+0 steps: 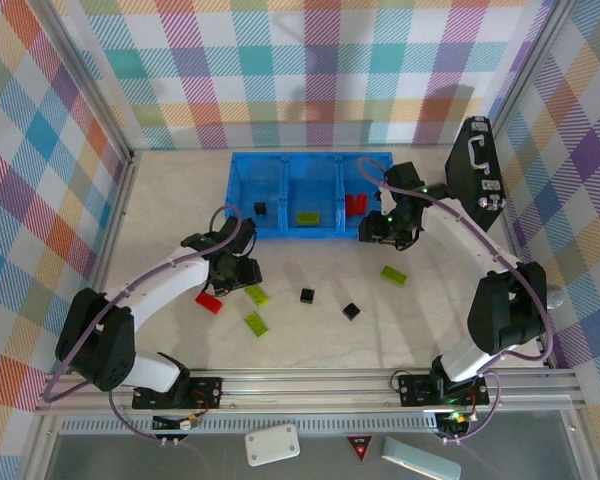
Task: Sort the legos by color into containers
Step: Pick up the lego from the center of the table.
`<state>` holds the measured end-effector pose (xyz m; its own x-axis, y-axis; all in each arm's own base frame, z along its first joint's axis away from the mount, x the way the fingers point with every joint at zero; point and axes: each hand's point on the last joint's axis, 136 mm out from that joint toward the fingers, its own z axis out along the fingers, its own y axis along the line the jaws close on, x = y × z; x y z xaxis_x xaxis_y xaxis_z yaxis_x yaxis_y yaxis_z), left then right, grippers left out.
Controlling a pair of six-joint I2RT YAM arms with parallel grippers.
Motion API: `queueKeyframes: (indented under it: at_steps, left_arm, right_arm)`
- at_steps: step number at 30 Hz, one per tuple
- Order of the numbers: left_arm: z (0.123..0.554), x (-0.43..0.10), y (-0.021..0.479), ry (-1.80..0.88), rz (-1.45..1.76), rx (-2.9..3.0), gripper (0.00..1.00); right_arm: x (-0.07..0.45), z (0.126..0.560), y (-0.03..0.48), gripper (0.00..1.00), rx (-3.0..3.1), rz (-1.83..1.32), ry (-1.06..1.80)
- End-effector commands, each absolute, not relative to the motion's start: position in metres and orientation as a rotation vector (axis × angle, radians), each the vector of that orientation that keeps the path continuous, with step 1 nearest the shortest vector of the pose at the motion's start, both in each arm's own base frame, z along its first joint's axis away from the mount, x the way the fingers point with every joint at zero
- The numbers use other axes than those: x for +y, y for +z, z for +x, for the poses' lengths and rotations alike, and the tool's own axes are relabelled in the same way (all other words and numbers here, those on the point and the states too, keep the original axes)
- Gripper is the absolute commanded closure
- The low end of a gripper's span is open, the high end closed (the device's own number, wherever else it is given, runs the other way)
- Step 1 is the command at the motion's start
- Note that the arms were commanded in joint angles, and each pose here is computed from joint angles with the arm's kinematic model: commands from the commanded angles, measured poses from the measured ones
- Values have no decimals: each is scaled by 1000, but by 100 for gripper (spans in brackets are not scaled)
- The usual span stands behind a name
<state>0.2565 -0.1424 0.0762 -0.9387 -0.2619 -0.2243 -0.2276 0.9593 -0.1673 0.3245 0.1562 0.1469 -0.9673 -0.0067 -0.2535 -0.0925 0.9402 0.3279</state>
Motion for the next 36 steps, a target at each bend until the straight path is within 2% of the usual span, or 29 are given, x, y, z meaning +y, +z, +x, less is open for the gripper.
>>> queueKeyframes:
  at_steps: [1, 11, 25, 36]
  left_arm:
    - [255, -152, 66, -210, -398, 2868, 34]
    - [244, -168, 34, -145, -383, 2949, 34]
    - [239, -172, 26, -98, -341, 2962, 56]
    - [244, -179, 31, -115, -302, 2949, 65]
  right_arm:
    - [157, 314, 145, 48, 2861, -93, 513]
    - [155, 310, 140, 48, 2871, -104, 500]
    - [152, 304, 140, 49, 2868, -95, 499]
    - [149, 300, 142, 49, 2861, -88, 491]
